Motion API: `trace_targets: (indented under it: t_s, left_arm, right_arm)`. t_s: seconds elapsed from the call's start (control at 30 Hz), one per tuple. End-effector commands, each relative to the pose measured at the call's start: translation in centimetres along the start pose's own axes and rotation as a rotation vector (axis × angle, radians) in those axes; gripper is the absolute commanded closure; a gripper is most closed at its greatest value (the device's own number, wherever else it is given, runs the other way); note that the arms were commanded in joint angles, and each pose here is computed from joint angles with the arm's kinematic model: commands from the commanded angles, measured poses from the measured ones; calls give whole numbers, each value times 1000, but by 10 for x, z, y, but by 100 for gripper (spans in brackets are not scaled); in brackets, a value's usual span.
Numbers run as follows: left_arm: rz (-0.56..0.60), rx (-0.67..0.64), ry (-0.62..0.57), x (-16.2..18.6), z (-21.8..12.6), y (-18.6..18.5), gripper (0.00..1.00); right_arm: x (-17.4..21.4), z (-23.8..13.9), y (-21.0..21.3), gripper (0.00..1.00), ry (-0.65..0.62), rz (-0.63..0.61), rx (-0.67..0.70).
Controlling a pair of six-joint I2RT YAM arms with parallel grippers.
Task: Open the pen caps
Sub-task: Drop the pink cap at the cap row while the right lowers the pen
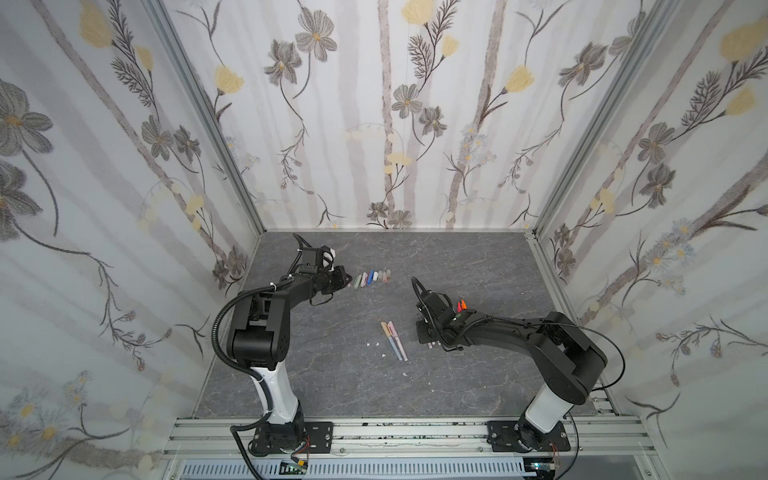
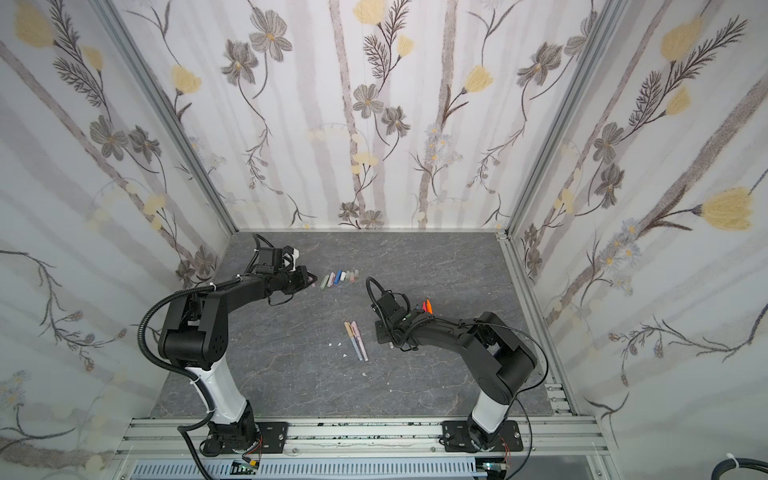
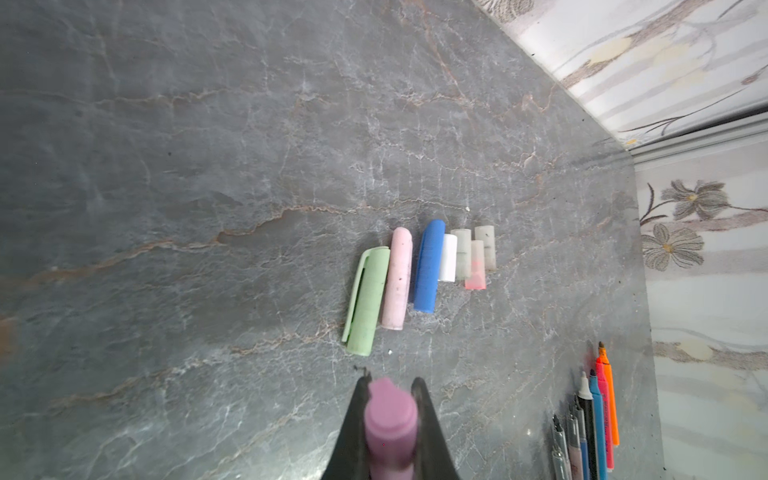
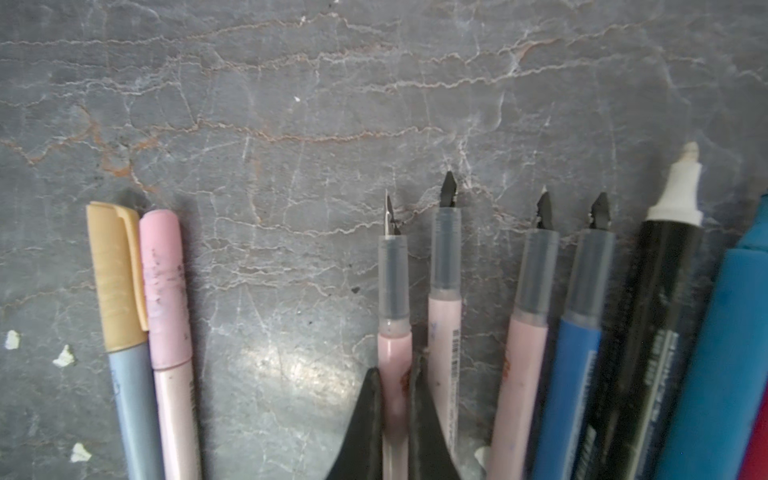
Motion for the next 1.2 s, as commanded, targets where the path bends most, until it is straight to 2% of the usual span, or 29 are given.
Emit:
trace_targets:
  t_s: [0.0,0.13,0.33,0.53,1.17]
  left_arm:
    - [15,-21,-6,-2,9,6,100]
    - [8,-24,3,-3,19,13,100]
    - [14,-29,6,-6,30,18,100]
    - [16,-43,13,-6,39,24,94]
    - [3,-16,29,-6,52,28,74]
  right_arm:
    - [1,1,-3,100,15,-3,51]
    - [2,1,-2,99,23,-11,68]
    - [2,-1,-1,92,18,-9,70]
    - [0,-4,0,83,8,-10,69]
    - [-11,-24,2,69,-67,-8,72]
Point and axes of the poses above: each gripper's point midway between its finger pads, its own z axis out along the fingers, its own y axis along the line the jaws close on, x = y × z, the point moved 9 cm from there along -z, back along the fingers, and after that the axes turned 8 degrees about -z, right-handed, at the moved point
